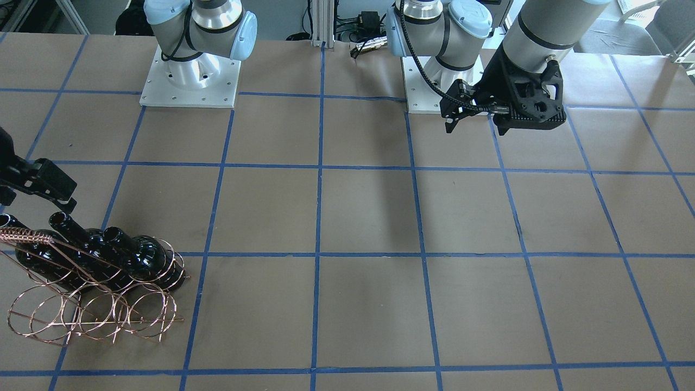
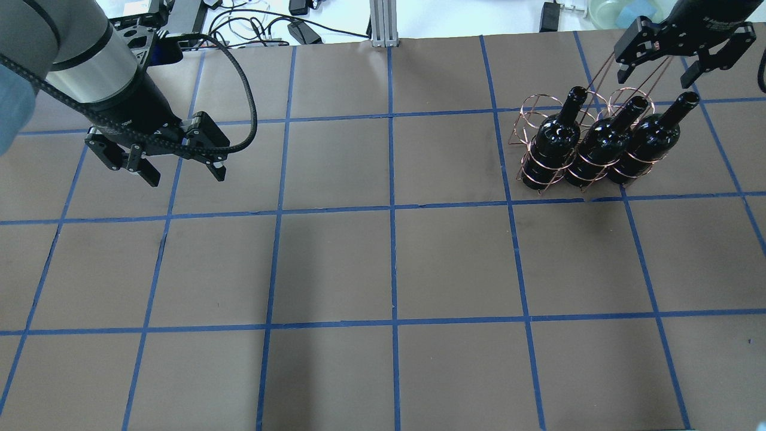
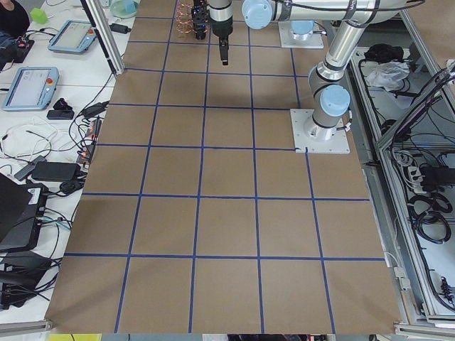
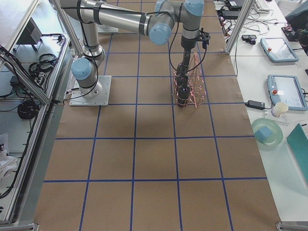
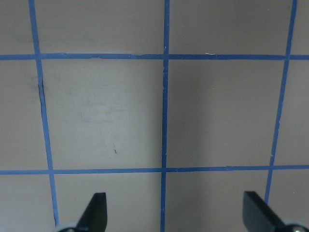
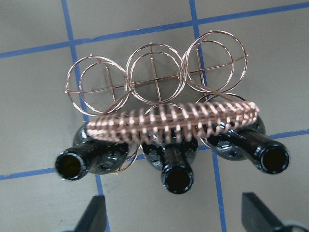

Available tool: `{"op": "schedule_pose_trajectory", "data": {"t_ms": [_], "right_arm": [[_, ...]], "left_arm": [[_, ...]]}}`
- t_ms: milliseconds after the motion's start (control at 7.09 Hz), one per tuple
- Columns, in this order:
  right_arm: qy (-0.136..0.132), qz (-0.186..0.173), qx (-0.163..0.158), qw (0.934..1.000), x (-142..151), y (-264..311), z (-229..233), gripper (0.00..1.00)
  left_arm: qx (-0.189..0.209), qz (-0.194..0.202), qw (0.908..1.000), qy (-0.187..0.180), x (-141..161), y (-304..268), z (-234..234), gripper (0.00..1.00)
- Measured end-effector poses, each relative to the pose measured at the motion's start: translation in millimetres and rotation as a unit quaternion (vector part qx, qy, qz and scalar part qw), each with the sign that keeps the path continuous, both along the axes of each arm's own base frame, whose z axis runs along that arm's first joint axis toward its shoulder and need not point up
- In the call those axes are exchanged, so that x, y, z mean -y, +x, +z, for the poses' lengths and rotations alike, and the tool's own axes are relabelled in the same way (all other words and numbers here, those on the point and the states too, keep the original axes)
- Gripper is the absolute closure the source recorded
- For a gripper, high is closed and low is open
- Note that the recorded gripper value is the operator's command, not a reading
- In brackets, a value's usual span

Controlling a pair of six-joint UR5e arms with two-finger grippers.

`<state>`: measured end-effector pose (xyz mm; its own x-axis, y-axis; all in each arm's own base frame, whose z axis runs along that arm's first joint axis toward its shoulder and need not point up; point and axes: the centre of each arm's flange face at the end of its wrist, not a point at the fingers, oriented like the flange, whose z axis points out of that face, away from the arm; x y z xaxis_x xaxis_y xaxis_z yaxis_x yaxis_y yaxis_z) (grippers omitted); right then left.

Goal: Place wine into wine basket
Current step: 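Open the right gripper and raise it off the bottle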

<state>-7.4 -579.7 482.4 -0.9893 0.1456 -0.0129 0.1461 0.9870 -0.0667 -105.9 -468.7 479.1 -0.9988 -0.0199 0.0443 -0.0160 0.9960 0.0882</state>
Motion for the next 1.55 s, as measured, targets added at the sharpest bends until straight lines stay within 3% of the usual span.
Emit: {"op": "schedule_pose_trajectory", "data": {"t_ms": [423,988,1552], "right_arm": [[-0.006,-0.033,0.004,0.9994,-40.7,125.2,34.7,0.0],[-0.001,-0.079,0.01,0.9969,-101.0,280.9,27.7,0.0],[-0.01,-0.106,0.005,0.9943,-122.1,320.3,20.0,0.0]], "left_arm": [[0.002,-0.001,1.0,-0.004,0.1,-0.3,1.3,0.0],[0.002,0.0,1.0,-0.005,-0.1,0.2,2.1,0.0],[0.002,0.0,1.0,-0.007,-1.0,0.4,3.3,0.0]]}}
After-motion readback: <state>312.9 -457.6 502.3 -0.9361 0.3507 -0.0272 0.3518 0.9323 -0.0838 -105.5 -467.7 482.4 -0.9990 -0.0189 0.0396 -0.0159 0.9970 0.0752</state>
